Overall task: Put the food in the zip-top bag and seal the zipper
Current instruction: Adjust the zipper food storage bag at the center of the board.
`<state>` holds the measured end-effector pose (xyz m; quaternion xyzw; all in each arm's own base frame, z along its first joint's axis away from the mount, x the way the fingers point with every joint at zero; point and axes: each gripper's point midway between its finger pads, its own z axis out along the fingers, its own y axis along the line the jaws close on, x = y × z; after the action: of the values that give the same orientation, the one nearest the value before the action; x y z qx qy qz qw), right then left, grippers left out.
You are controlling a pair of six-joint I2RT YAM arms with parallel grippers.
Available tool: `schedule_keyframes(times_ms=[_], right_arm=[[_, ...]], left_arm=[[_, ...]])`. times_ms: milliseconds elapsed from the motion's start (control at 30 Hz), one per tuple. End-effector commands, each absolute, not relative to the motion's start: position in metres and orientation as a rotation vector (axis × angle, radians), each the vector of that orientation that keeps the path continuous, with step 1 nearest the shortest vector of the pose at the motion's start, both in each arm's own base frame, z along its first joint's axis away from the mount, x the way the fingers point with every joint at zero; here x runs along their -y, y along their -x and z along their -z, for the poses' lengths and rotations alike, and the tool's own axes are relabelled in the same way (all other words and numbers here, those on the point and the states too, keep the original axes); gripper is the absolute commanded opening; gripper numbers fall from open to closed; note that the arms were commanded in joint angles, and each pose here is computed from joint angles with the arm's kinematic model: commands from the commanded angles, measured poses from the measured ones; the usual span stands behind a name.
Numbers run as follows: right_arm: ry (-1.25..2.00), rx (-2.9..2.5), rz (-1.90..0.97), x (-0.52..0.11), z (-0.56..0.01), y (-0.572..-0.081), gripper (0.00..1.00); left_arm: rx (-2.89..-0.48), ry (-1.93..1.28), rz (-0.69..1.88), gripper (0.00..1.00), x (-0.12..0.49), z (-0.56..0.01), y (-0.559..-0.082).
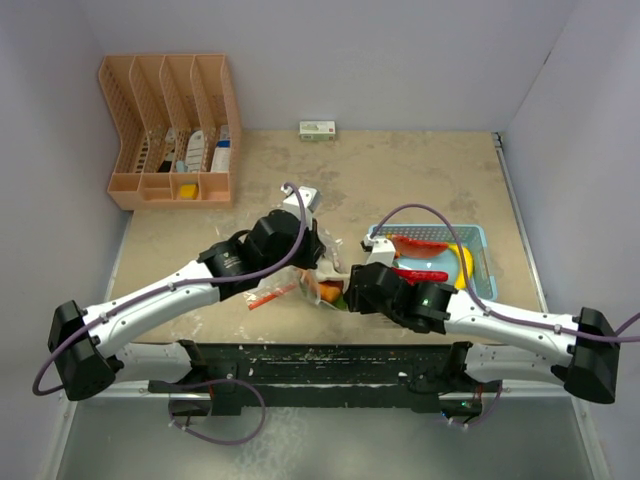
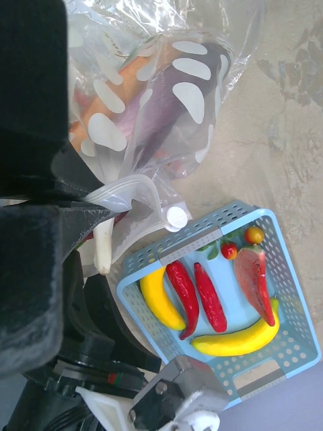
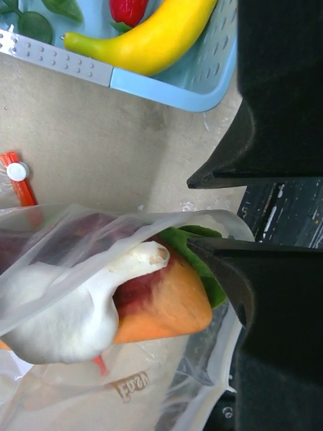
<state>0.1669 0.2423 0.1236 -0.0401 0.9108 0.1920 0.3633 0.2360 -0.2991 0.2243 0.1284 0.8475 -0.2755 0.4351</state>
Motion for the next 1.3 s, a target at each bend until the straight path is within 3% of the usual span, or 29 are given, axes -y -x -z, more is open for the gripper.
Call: schedule_keyframes(times_ms=[0,100,400,767,1033,1267], right_arm=[[0.066,-2.302,-0.560,-0.257,-0.133,-0.175,0.31],[0.055,-2.274,-0.514,-0.249,-0.150,-0.181,0.00],[0.187,-2.026,-0.541,-0.255,-0.279,-0.203,0.00],[0.485,-2.038,-0.720,-0.308,-0.273,-0.184,0.00],[0.360,-2.050,-0.456,-0.257,-0.272,-0.208,0.00],[0.430,-2.074,-0.521,-0.257,-0.248,-0.224,0.00]], left_arm=[[-2.013,-0.250,0.748,0.00,0.299,-0.263,-0.241],[-2.021,-0.253,0.745,0.00,0.297,-0.263,-0.239],[-2.016,-0.183,0.694,0.00,0.262,-0.269,-0.227],[-1.953,-0.103,0.579,0.00,0.243,-0.282,-0.243],[-1.942,0.012,0.636,0.00,0.239,-0.289,-0.240],[-1.906,-0.013,0.943,0.00,0.280,-0.254,-0.222]])
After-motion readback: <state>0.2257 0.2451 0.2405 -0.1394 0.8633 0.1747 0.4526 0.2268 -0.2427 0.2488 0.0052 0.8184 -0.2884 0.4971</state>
